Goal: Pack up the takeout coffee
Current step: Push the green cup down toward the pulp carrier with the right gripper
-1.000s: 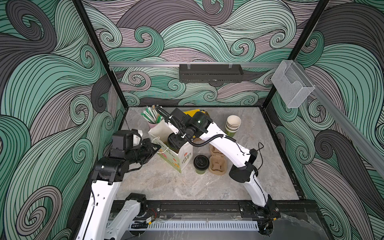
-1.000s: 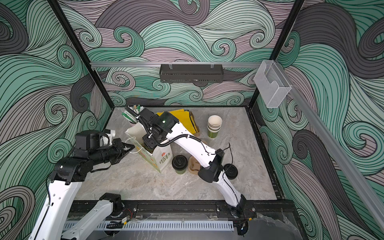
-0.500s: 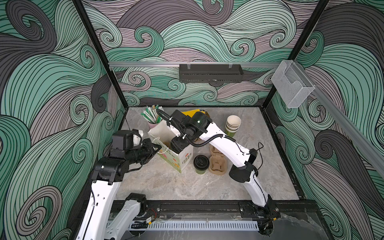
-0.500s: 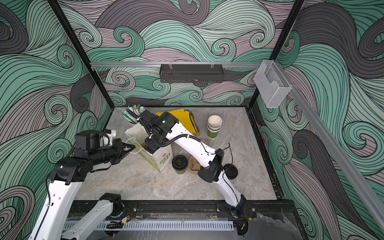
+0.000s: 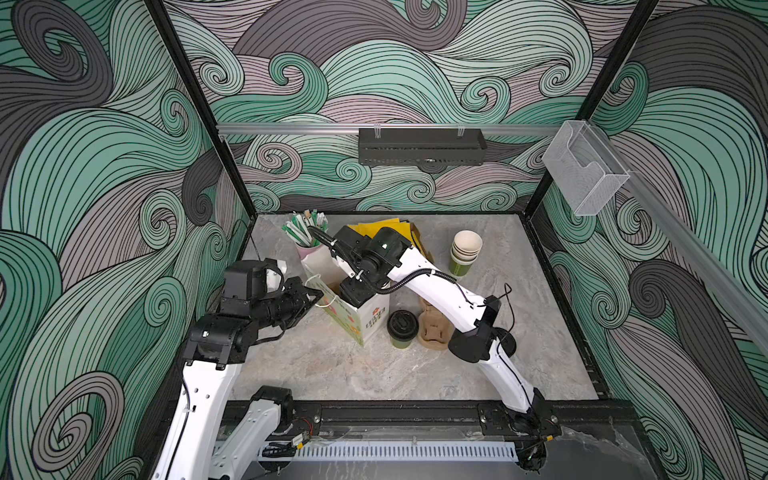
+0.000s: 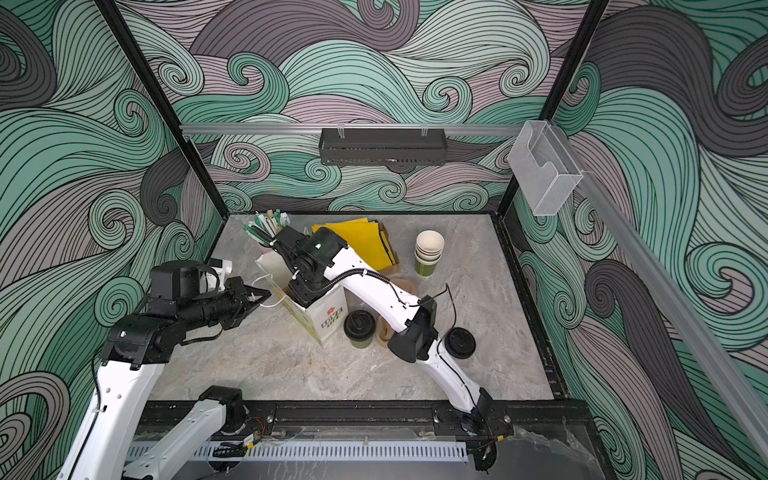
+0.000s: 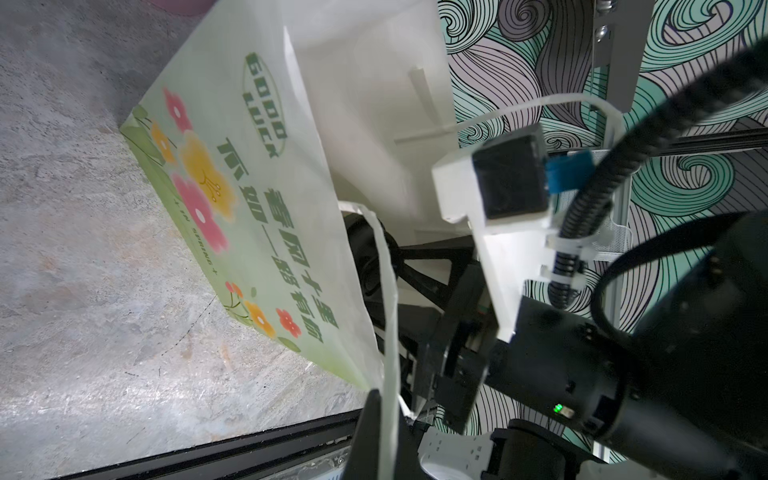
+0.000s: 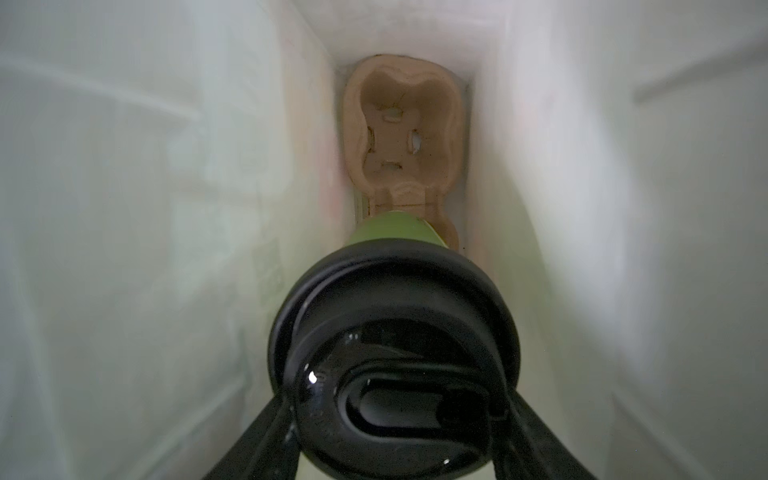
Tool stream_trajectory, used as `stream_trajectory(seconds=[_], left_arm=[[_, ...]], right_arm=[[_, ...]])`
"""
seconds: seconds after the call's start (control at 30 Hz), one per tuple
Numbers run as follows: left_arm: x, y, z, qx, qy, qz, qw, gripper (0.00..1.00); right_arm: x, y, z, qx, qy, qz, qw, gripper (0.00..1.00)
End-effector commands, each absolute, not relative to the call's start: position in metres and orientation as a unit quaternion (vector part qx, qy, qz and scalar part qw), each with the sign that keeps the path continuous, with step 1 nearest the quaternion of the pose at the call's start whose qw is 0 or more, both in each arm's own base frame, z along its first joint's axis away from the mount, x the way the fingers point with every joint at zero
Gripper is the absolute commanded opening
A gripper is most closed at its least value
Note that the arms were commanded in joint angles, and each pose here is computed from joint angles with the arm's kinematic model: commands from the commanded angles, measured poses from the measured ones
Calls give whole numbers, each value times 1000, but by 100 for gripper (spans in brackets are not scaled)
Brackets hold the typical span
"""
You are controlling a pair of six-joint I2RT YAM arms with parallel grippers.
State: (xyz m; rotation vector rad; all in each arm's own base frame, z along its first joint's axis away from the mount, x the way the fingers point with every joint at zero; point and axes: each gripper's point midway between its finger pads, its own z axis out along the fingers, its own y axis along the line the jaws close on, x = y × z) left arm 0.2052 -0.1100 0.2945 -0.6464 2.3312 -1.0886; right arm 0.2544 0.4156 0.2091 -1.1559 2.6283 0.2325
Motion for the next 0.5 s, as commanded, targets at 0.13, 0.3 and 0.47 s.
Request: stream_trajectory(seconds=[0.13, 0.3, 0.47], left_arm=[[205, -110, 298, -234, 851, -400, 247, 0], [206, -111, 297, -234, 852, -399, 247, 0], [206, -110, 297, -234, 852, -398, 248, 0]], right_arm=[[255, 406, 210, -388, 911, 63, 127, 58], [256, 403, 201, -387, 913, 49, 119, 58], [258, 406, 194, -385, 914, 48, 115, 58]])
